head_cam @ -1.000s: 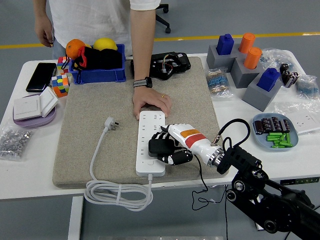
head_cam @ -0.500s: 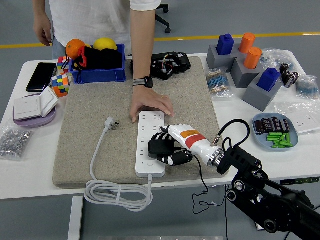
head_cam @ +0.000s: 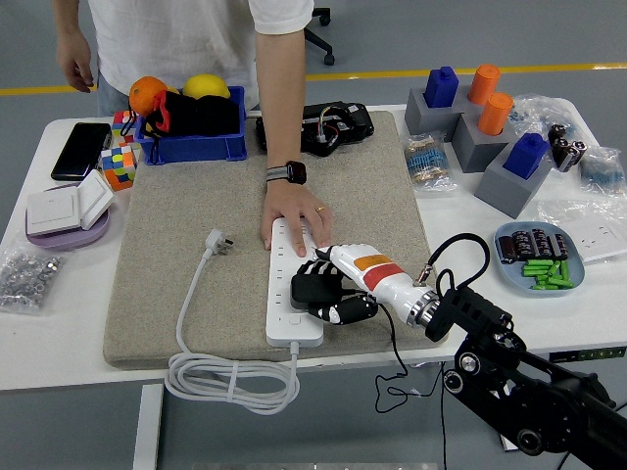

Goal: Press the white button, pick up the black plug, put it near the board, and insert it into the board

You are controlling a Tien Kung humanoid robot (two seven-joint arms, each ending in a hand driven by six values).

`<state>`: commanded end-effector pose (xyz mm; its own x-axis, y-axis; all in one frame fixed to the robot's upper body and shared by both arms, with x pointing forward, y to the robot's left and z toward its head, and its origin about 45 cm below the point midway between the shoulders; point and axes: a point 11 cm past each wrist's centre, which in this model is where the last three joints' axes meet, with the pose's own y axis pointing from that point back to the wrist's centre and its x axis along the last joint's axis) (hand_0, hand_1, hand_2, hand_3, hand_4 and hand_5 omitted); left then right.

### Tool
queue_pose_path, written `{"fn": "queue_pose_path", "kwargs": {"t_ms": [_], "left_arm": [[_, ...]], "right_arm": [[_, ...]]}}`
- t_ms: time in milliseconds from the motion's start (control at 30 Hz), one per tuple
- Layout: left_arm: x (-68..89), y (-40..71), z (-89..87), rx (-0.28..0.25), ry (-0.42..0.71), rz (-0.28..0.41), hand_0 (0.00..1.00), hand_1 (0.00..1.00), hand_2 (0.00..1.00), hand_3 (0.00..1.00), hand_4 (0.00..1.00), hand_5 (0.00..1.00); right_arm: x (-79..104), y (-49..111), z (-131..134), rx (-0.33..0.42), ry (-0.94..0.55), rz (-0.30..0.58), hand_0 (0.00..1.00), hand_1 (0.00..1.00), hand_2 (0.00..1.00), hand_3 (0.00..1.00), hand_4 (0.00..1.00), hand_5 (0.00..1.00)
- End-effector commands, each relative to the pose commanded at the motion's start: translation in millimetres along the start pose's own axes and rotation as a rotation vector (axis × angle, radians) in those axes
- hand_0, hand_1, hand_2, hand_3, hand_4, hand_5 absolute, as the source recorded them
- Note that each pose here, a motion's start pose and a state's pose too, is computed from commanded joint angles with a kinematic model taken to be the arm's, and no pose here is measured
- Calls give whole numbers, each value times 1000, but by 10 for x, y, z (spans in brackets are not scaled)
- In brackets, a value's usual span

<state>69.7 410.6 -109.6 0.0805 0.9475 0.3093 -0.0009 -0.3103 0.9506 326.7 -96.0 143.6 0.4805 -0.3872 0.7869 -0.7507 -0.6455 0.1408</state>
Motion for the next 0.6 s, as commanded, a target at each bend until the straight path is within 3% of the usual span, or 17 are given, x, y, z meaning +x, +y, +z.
{"fn": "queue_pose_path", "kwargs": {"t_ms": [33, 67, 233, 267, 600], "left_arm": [[0, 0, 1, 0, 0, 0, 474, 498, 497, 584, 565, 268], [0, 0, 1, 0, 0, 0, 475, 498, 498, 585, 565, 268], [-4, 0, 1, 0, 0, -1, 475, 498, 498, 585, 565, 268], [-4, 0, 0, 0, 0, -1, 474, 498, 498, 584, 565, 268], [2, 1, 6, -1, -1, 0, 474, 499, 498, 584, 565, 268]], "right_arm": [[-5, 1, 2, -1, -1, -2, 460, 511, 557, 598, 904, 2], [-7, 1, 2, -1, -2, -3, 560, 627, 624, 664, 998, 123], [-24, 1, 4, -2, -11, -13, 560, 627, 624, 664, 998, 123], [-23, 1, 3, -1, -12, -13, 699, 732, 713, 754, 998, 286], [-4, -7, -3, 5, -18, -11, 759, 782, 760, 793, 998, 328]]}}
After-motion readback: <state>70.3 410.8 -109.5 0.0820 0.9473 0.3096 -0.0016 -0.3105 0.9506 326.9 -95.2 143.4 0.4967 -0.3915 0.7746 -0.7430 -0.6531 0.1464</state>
